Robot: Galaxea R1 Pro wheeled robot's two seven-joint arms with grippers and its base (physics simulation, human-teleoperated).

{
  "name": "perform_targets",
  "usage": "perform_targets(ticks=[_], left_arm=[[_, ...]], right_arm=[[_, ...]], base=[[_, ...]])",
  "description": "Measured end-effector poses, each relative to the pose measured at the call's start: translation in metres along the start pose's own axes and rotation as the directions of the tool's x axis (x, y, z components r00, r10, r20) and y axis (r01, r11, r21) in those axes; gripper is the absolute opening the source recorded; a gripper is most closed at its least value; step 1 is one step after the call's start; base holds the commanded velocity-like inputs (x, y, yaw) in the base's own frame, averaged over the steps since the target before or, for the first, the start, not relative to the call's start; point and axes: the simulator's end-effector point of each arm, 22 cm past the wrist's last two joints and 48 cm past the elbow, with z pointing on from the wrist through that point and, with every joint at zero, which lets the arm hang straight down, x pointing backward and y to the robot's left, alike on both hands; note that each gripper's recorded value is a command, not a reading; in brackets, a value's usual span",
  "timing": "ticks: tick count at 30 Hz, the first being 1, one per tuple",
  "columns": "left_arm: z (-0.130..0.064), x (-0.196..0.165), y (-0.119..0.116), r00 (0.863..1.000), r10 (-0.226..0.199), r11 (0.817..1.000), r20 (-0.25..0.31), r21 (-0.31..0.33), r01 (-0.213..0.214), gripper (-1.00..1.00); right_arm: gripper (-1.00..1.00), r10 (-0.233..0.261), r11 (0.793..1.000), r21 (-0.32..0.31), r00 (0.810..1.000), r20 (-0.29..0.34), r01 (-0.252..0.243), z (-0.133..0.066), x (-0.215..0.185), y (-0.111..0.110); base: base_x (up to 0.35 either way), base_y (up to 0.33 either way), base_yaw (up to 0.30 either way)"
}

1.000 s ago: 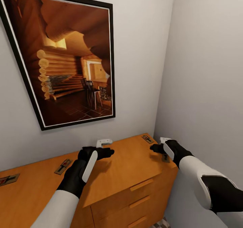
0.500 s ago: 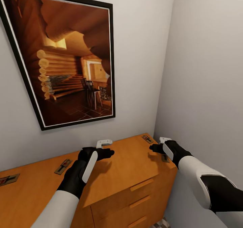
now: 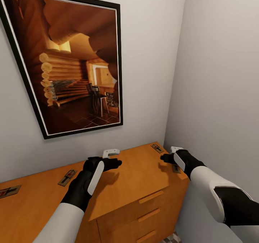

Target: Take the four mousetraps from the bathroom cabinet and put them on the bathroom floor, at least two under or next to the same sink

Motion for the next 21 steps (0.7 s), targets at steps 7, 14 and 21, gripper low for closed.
perform_targets(ticks=[7, 14, 21], left_arm=[[0.0, 0.0, 0.0, 1.0, 0.0, 1.0, 0.0, 0.0, 0.0, 1.0], [0.0, 0.0, 0.0, 1.0, 0.0, 1.0, -0.001, 0.0, 0.0, 1.0], [0.0, 0.0, 0.0, 1.0, 0.001, 1.0, -0.001, -0.001, -0.001, 1.0]], right_arm=[[1.0, 0.003, 0.999, 0.04, 1.0, 0.0, -0.003, 0.0, 0.0, -0.011], [1.0, 0.005, 0.995, 0.1, 1.0, -0.001, -0.005, -0.001, 0.0, -0.024], [1.0, 0.007, 0.995, 0.104, 1.0, -0.001, -0.006, -0.001, 0.0, -0.026]], base=[[0.0, 0.0, 0.0], [0.0, 0.0, 0.0], [0.0, 0.0, 0.0]])
